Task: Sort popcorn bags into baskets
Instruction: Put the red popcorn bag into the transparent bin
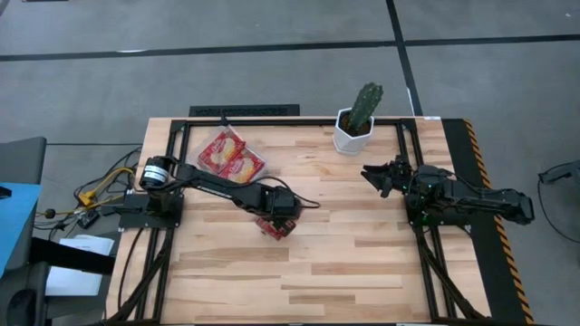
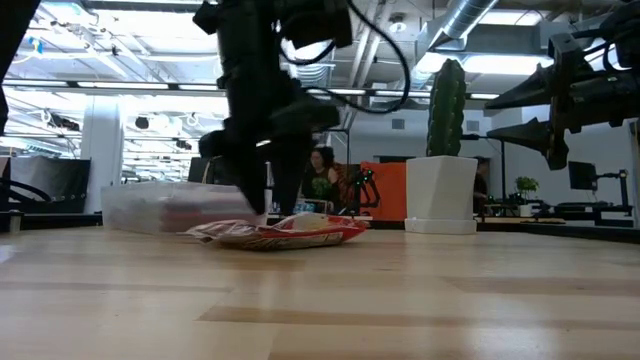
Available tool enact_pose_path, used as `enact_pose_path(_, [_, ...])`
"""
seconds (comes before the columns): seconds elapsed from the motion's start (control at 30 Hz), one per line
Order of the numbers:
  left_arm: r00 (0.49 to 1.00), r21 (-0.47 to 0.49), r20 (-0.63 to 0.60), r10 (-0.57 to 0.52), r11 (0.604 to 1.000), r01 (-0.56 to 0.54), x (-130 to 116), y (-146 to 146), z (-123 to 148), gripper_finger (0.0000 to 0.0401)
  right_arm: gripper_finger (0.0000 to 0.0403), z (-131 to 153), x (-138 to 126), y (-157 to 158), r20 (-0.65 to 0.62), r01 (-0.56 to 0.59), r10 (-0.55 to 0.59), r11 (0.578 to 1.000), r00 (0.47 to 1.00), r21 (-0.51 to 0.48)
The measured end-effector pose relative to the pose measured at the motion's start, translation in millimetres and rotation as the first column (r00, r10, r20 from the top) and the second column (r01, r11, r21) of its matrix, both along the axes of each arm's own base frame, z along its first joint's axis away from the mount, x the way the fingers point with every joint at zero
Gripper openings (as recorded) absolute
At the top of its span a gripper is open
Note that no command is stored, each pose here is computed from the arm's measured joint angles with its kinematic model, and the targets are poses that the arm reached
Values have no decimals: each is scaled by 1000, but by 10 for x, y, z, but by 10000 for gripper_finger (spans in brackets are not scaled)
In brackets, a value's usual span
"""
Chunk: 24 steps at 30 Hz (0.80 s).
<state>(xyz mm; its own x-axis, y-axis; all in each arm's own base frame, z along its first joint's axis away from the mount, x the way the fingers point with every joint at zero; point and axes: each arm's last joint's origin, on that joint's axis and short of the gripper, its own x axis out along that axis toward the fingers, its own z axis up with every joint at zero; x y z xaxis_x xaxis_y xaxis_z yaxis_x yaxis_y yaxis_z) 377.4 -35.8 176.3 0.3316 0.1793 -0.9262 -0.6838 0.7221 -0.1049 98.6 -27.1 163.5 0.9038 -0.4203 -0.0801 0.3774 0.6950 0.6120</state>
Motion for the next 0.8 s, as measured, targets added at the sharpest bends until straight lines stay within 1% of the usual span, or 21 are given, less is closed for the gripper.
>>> enact_pose_path(0.13, [999,-17,-31,-25,1000,24,-24,70,-37,244,260,0,0,0,0,0,0,1000,1000,-1])
enact_pose_path(0.27, [999,-36,-51,-14,999,12,-35,163,-42,284,260,1,0,0,0,0,0,1000,1000,-1])
enact_pose_path(0.37, [997,-35,-77,-8,999,6,-57,202,-48,301,260,1,0,0,0,0,0,1000,1000,-1])
enact_pose_path(0.47, [996,-12,-92,-8,1000,7,-70,217,-51,306,260,1,0,0,0,0,0,1000,1000,-1])
enact_pose_path(0.57, [994,7,-100,-51,999,52,-49,217,-92,307,260,1,0,0,0,1,-1,1000,1000,-1])
enact_pose_path(0.63, [990,-17,-122,-68,998,66,-25,208,-192,307,260,1,0,0,0,1,-1,1000,1000,-1])
enact_pose_path(0.73, [988,-68,-124,-89,994,81,24,206,-288,307,260,1,0,0,1,1,-1,1000,1000,0])
enact_pose_path(0.8, [983,-95,-152,-100,992,86,32,202,-387,304,260,3,0,0,3,1,-1,1000,1000,-1])
